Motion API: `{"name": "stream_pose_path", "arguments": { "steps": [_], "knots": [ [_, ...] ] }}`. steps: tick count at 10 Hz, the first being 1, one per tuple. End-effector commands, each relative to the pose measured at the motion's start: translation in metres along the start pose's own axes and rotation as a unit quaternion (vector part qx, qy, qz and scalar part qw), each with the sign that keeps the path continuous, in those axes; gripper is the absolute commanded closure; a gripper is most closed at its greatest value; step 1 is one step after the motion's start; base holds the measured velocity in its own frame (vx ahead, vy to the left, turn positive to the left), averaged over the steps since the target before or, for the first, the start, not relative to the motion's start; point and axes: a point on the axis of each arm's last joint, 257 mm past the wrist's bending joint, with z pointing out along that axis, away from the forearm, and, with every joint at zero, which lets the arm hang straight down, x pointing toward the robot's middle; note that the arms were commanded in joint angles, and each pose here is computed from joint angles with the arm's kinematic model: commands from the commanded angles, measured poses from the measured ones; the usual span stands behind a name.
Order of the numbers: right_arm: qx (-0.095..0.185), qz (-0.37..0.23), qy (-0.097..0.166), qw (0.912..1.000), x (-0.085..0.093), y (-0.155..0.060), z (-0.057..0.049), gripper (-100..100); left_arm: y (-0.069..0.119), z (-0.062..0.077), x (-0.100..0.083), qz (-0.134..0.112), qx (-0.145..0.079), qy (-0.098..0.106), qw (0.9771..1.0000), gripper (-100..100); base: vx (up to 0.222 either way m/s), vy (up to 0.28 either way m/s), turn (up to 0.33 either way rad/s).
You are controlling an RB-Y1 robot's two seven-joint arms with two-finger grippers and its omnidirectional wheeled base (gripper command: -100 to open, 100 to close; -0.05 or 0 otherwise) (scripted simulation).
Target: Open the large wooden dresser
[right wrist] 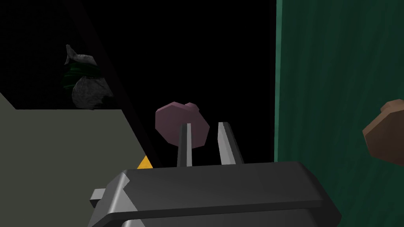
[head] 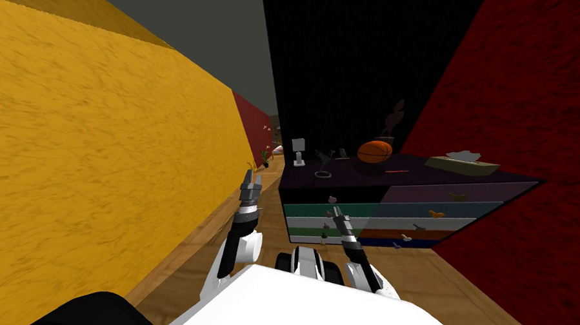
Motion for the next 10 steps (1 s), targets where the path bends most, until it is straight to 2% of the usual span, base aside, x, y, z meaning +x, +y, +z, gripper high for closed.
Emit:
{"name": "stream_pose_path", "arguments": {
  "steps": [1, 7, 10],
  "knots": [
    [-0.003, 0.033, 0.001, 0.9995, 0.001, 0.002, -0.001, -100, 0.000, 0.000, 0.000, 0.000, 0.000, 0.000, 1.0000, 0, -0.003, 0.006, -0.006],
    [-0.016, 0.102, 0.007, 0.9946, 0.007, 0.008, -0.002, -100, 0.000, 0.000, 0.000, 0.000, 0.000, 0.000, 1.0000, 0, -0.001, 0.010, -0.006],
    [-0.031, 0.138, 0.016, 0.9899, 0.015, 0.016, -0.004, -100, 0.000, 0.000, 0.000, 0.000, 0.000, 0.000, 1.0000, 0, 0.000, 0.022, -0.016]
  ]
}}
